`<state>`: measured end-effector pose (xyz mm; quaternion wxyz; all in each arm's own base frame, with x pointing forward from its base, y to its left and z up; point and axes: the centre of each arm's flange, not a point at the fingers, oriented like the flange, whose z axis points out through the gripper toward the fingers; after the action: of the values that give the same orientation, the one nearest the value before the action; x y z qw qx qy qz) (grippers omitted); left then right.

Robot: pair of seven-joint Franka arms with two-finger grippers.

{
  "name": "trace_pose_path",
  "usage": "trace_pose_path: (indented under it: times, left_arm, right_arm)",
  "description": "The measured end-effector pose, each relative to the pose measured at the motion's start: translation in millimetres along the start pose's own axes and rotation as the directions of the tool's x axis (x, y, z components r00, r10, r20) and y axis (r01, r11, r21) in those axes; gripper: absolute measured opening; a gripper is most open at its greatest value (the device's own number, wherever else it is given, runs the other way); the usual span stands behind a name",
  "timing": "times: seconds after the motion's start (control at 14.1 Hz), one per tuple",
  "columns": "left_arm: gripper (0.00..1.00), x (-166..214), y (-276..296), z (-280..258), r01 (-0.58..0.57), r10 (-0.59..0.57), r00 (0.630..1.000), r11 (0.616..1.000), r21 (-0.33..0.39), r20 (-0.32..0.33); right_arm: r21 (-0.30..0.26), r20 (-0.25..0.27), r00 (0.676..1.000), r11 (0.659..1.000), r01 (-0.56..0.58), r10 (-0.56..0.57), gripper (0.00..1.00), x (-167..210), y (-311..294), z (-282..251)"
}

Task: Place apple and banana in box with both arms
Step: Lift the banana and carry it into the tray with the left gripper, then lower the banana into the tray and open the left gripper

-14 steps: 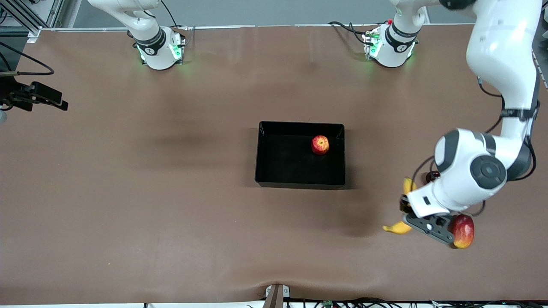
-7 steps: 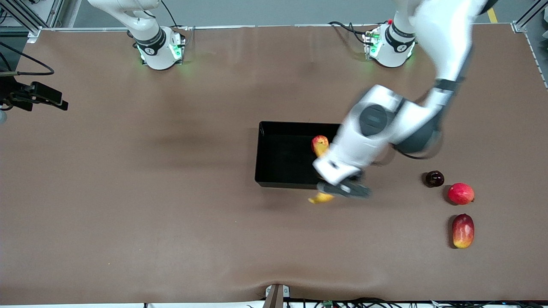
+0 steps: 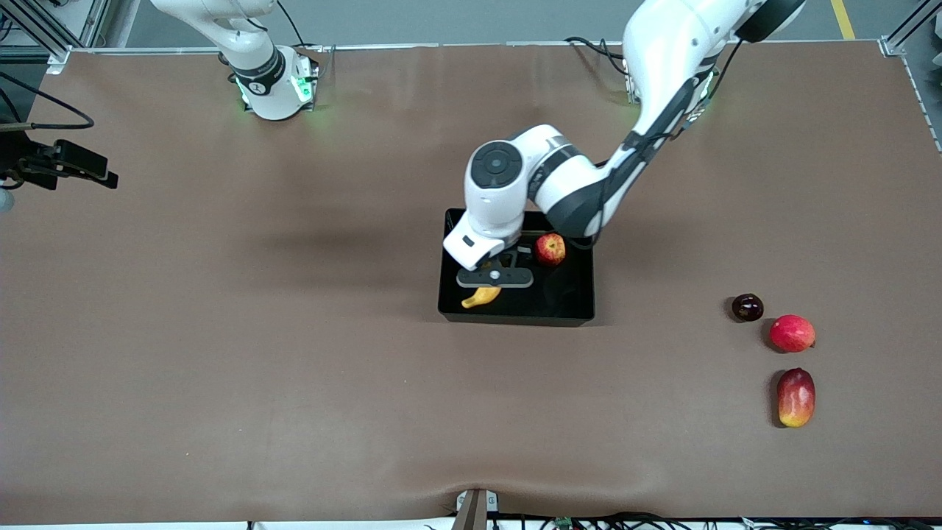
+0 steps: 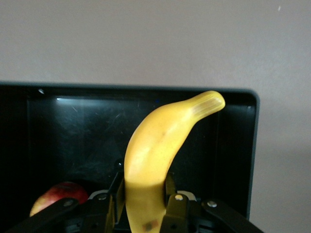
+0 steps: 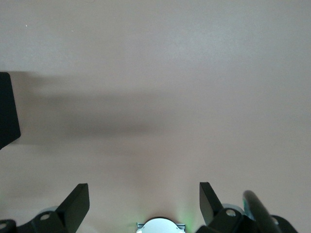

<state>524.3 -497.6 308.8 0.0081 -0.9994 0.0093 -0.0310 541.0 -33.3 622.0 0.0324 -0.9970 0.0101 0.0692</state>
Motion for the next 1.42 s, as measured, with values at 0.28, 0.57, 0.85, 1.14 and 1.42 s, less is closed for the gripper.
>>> trace_pose_path:
  times: [0.28,0.57,0.85,1.14,1.42]
  left_arm:
    - [0.37,-10,2,48,-0.005,0.003,0.999,0.999,0.049,0.038]
    - [0.37,-14,-3,95,-0.037,0.031,0.998,0.995,0.098,0.058]
    - [0.46,-17,-3,117,-0.046,0.039,0.997,0.994,0.096,0.068]
    - [0.87,11,-10,80,-0.011,0.011,1.0,0.998,0.066,0.0]
    - [1.0,60,-68,-37,0.057,-0.045,0.993,0.992,0.115,-0.108]
  right_arm:
    - [0.0,0.001,1.0,1.0,-0.001,0.001,1.0,0,0,1]
    - [0.001,0.005,1.0,1.0,-0.008,0.008,1.0,2,5,3]
    - [0.001,0.006,1.0,1.0,-0.01,0.01,1.0,2,5,3]
    - [0.002,0.007,1.0,1.0,-0.009,0.009,1.0,3,5,4]
    - [0.002,0.008,1.0,1.0,-0.008,0.008,1.0,3,4,4]
